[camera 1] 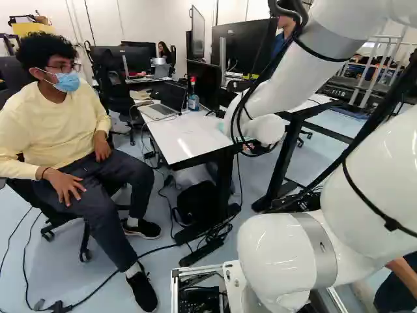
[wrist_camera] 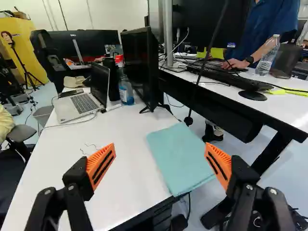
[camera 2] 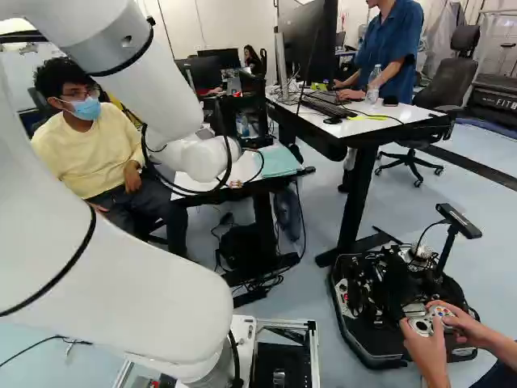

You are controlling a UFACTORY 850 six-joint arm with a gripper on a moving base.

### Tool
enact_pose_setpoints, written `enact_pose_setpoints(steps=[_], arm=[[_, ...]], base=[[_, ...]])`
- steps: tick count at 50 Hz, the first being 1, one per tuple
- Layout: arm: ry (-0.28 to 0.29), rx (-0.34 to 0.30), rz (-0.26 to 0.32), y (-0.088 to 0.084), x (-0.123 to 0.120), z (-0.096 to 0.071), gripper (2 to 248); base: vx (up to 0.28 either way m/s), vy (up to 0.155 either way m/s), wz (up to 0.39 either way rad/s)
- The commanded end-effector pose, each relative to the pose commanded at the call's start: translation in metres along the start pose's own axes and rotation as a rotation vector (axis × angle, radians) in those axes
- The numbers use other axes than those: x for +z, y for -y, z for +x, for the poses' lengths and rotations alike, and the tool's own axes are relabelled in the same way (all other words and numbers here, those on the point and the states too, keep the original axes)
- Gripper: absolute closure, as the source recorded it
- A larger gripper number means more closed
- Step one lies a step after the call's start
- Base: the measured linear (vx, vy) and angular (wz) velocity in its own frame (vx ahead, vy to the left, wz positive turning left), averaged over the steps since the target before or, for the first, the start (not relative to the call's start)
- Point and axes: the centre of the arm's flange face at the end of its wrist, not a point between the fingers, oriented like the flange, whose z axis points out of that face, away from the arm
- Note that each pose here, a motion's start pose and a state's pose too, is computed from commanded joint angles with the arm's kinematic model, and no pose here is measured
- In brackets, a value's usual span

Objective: Clean the table with the green towel

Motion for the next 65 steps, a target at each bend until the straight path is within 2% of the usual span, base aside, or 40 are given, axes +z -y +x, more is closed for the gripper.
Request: enact_pose_setpoints(steps=[23,65], arm=[[0.061,0.005,-0.017,-0.007,0.023,0.023,3],[0.265,0.018,-0.045,-0.022,0.067,0.058,3]], base=[[0.0,0.0,0.0],[0.0,0.0,0.0]])
